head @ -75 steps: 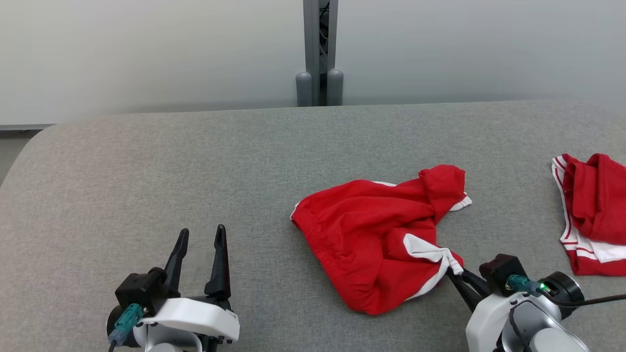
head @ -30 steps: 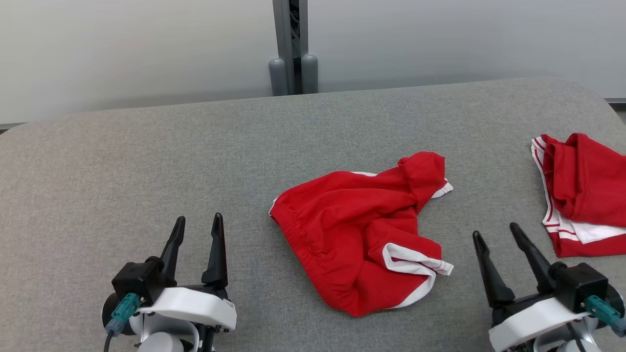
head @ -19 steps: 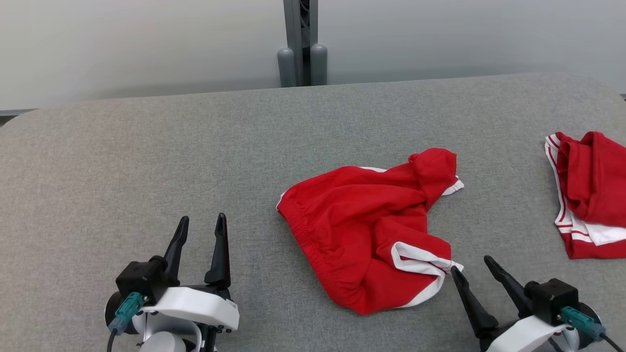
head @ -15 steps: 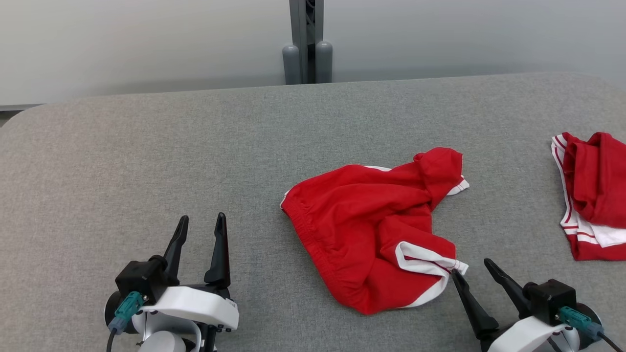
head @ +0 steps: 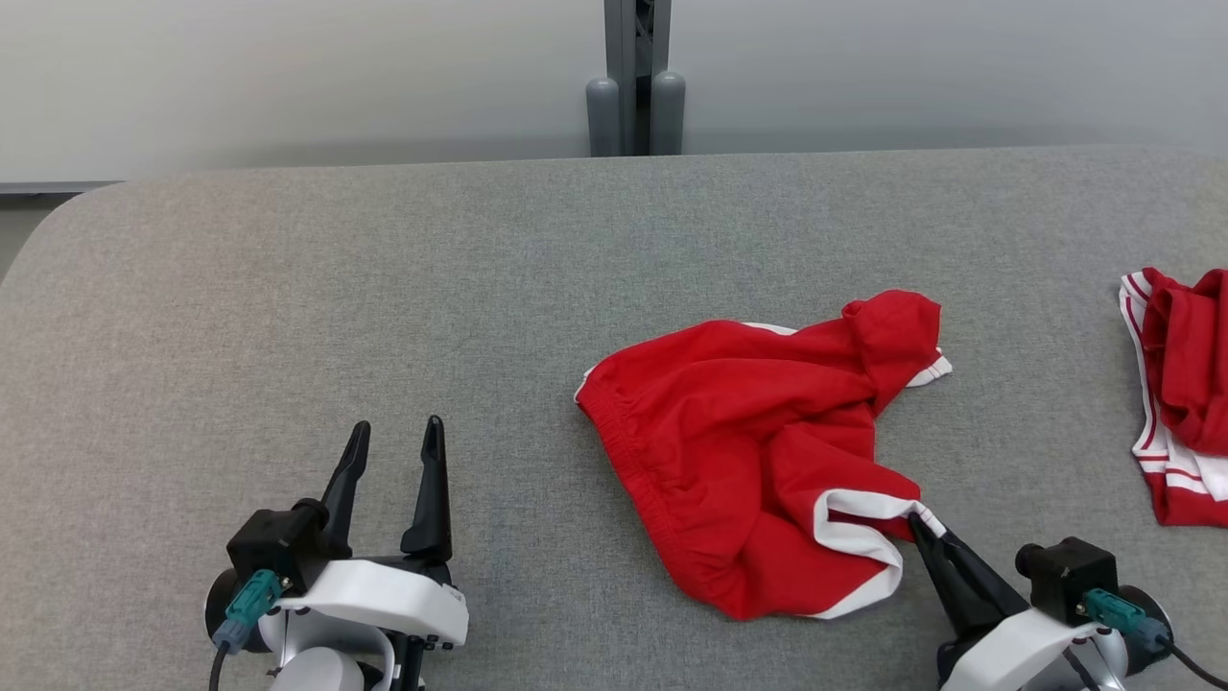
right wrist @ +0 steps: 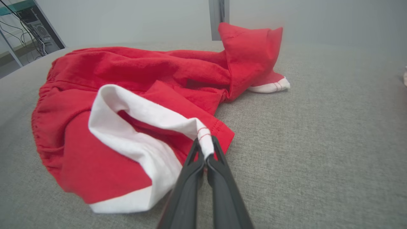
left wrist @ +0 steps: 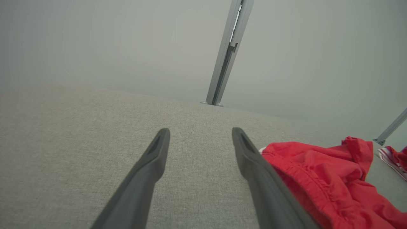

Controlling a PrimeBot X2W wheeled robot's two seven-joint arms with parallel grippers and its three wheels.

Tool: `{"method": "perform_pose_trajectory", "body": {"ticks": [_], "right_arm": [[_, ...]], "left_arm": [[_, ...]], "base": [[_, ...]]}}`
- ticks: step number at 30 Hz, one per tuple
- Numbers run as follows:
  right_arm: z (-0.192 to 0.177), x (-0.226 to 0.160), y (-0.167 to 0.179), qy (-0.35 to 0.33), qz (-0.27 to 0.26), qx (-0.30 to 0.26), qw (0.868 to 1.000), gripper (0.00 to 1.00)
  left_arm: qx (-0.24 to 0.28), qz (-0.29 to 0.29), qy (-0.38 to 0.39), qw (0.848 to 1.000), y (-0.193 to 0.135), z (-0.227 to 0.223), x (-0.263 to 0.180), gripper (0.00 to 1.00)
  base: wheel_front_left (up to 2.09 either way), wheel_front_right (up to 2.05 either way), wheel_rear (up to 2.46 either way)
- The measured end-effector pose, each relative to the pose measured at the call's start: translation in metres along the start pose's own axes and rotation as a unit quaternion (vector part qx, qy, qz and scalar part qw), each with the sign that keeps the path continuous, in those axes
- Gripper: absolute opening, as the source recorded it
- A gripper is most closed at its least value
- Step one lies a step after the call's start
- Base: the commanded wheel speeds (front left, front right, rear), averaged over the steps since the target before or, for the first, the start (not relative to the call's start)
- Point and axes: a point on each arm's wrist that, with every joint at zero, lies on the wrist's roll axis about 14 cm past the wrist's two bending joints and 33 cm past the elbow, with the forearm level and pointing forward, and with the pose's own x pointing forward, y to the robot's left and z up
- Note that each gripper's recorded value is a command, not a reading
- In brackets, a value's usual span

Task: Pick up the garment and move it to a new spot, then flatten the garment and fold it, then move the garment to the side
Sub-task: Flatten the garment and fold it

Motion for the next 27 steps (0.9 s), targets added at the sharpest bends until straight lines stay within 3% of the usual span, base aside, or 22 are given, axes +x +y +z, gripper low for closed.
{"method": "perform_pose_trajectory", "body": {"ticks": [5,10,19,23,27], "right_arm": [[0.007,0.000,-0.013,-0.011,-0.017,-0.020,1.000,0.00],[0.044,-0.002,-0.036,-0.056,-0.040,-0.079,0.994,0.00],[0.098,-0.031,-0.085,-0.077,-0.087,-0.247,0.962,0.00],[0.076,-0.043,-0.089,-0.035,-0.092,-0.263,0.960,0.00],[0.036,-0.058,-0.103,0.034,-0.113,-0.240,0.964,0.01]], "left_arm": [[0.000,0.002,-0.005,1.000,0.001,0.003,-0.001,1.00],[0.000,-0.004,-0.009,1.000,-0.004,0.007,-0.003,1.00],[-0.006,-0.027,-0.013,1.000,-0.020,0.009,-0.001,1.00],[-0.008,-0.031,-0.011,0.999,-0.024,0.008,-0.002,1.00],[-0.008,-0.032,-0.005,0.999,-0.024,0.004,-0.005,1.00]], "base": [[0.00,0.00,0.00],[0.00,0.00,0.00],[0.00,0.00,0.00],[0.00,0.00,0.00],[0.00,0.00,0.00]]}}
